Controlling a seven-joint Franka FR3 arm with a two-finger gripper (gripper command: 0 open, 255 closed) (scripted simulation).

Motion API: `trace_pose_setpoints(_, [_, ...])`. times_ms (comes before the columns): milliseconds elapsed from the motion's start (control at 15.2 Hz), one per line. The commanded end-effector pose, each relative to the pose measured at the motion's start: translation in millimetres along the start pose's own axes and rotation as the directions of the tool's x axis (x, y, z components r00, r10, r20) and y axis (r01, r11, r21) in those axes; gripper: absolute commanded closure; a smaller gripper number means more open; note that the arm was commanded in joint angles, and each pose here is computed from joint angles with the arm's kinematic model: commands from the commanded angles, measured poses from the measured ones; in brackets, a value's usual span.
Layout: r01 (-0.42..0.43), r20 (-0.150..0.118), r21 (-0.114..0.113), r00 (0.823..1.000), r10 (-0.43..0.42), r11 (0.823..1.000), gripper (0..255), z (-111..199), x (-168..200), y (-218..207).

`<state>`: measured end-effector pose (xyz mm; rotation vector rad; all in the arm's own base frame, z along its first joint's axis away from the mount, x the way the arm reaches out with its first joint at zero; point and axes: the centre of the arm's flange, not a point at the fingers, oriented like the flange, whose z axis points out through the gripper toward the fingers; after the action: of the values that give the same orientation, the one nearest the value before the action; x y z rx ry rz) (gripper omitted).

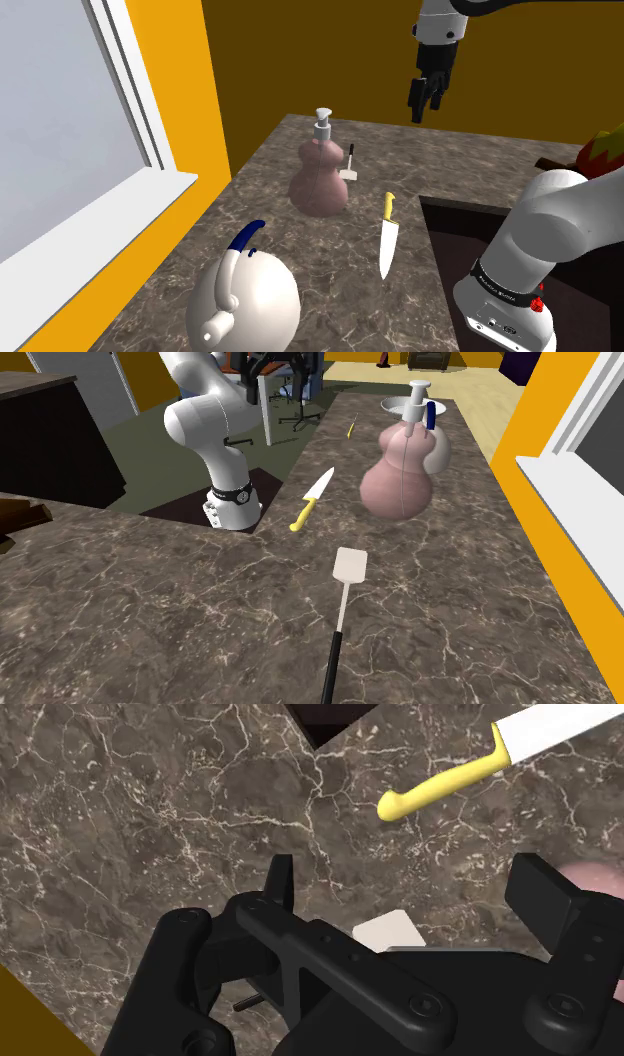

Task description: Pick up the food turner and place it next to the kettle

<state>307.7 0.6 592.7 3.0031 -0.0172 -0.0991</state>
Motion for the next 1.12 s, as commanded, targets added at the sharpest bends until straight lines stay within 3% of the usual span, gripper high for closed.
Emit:
trace_pose_setpoints(0, [0.000, 0.000, 0.000, 1.000, 0.000, 1.000, 0, 0, 0, 0])
trace_pose_setpoints(264, [-0.148, -0.007, 0.020, 0.989, 0.148, 0.989, 0, 32, 40, -6])
trace_pose_setpoints(528, [-0.292, -0.010, 0.040, 0.956, 0.293, 0.956, 0, 64, 80, -6])
trace_pose_setpoints(792, [-0.430, -0.011, 0.060, 0.902, 0.431, 0.901, 0, 95, 120, 0])
trace_pose_setpoints(1056, [-0.558, -0.008, 0.081, 0.828, 0.560, 0.826, 0, 126, 159, 10])
